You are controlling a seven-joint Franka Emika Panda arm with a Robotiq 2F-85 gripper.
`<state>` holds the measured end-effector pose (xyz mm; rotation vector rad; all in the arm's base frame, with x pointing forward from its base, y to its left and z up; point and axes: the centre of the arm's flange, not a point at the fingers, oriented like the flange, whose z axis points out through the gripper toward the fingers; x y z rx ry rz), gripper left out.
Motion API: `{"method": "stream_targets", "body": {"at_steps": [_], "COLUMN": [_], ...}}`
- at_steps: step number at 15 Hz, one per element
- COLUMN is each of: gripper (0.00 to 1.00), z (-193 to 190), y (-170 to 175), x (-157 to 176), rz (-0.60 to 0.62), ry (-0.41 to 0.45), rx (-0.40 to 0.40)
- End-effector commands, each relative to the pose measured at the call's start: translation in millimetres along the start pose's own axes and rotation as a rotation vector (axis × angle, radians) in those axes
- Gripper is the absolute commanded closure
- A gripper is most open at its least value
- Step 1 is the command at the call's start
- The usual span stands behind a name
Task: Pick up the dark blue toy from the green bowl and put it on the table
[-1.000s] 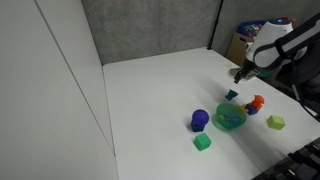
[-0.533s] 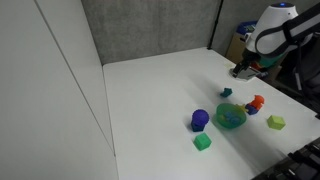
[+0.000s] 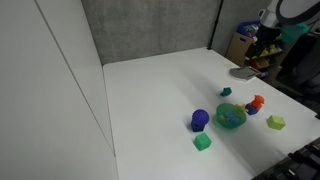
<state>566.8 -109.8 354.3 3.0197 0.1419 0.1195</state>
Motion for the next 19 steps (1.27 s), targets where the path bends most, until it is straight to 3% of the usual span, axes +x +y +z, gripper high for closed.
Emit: {"method": "stream_targets", "body": {"at_steps": [1, 4, 11, 15, 19], "gripper": [0.00, 0.00, 0.00, 0.00, 0.00], "z": [-55, -94, -181, -205, -191], "y": [-8, -13, -15, -16, -13], "x": [-39, -64, -113, -128, -128], "rz": [0.056, 0.093, 0.166, 0.178, 0.156], "ry": [-0.001, -0.027, -0.184, -0.214, -0.205], "rx": [0.037, 0.047, 0.095, 0.099, 0.088]}}
